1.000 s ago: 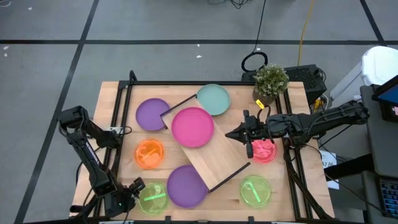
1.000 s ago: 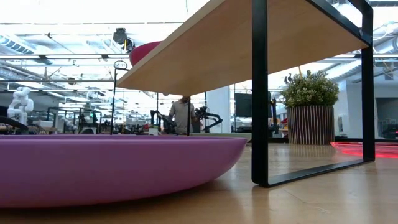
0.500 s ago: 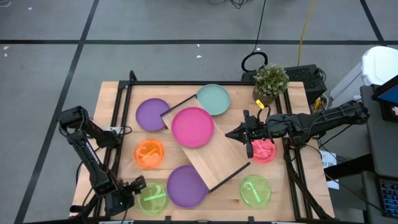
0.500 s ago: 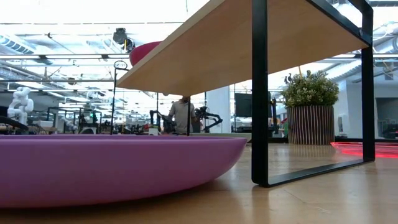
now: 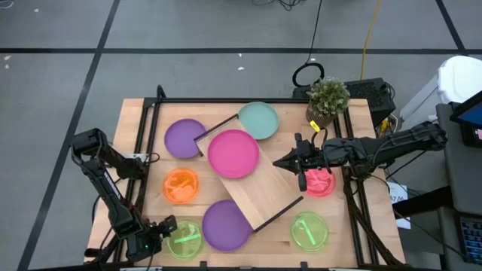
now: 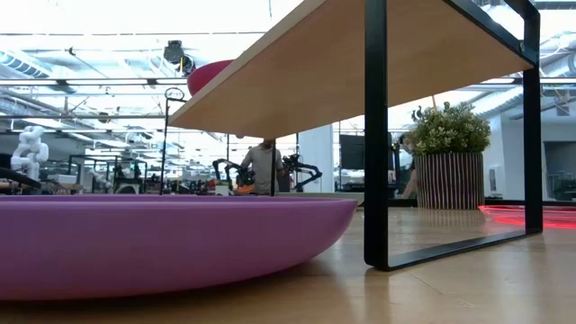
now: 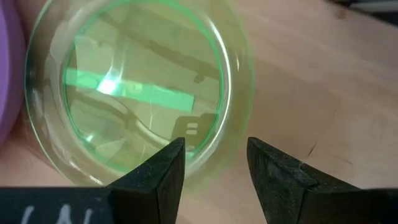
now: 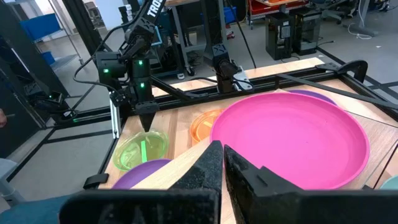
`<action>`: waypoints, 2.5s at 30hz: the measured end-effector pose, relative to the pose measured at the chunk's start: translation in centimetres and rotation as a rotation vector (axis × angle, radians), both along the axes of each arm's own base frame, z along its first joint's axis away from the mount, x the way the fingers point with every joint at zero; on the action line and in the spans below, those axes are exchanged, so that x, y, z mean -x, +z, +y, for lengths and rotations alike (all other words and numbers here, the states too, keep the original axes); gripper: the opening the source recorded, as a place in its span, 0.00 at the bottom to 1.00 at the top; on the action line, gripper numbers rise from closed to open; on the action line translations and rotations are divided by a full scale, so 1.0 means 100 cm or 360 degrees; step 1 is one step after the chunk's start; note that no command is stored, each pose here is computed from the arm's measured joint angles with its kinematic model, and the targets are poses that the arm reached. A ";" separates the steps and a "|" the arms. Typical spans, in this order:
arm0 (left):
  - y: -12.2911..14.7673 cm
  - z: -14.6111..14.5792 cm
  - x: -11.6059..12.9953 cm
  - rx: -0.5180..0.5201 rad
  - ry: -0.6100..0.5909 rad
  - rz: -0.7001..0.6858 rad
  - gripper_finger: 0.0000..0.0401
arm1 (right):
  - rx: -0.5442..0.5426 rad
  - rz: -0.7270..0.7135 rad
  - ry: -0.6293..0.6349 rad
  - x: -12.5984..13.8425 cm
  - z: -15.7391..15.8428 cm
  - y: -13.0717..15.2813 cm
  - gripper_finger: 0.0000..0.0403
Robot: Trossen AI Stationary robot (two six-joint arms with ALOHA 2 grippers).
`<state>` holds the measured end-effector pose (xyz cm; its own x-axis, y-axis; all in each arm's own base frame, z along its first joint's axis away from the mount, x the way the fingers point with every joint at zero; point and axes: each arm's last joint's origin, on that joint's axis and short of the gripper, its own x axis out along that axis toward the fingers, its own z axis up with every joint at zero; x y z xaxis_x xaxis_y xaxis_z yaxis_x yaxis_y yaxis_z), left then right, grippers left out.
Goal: Place and stack plates onto a shelf
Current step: Put the left green plate on the shelf
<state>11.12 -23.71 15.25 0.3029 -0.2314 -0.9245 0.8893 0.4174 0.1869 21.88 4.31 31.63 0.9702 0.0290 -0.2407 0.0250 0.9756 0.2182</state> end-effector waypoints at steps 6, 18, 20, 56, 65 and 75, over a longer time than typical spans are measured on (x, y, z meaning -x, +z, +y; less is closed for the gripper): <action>-0.001 -0.001 0.001 0.0037 -0.0001 0.0028 0.33 | 0.0000 0.0001 0.0000 0.000 0.000 0.000 0.00; -0.007 0.002 0.003 0.0038 0.0037 0.0010 0.29 | 0.0001 0.0002 0.0000 0.000 0.000 0.000 0.00; -0.009 0.001 0.003 0.0049 0.0026 -0.0002 0.29 | 0.0001 0.0002 0.0000 0.000 0.000 0.000 0.00; -0.019 -0.010 -0.002 0.0099 0.0127 -0.0195 0.01 | 0.0006 0.0005 0.0001 0.000 0.000 0.000 0.00; 0.010 -0.006 0.002 0.0239 0.0136 -0.0313 0.01 | 0.0013 0.0082 -0.0001 0.001 0.000 -0.005 0.00; 0.067 -0.001 -0.002 0.0020 0.0122 -0.0400 0.01 | -0.0005 0.0072 -0.0005 0.001 0.000 -0.004 0.00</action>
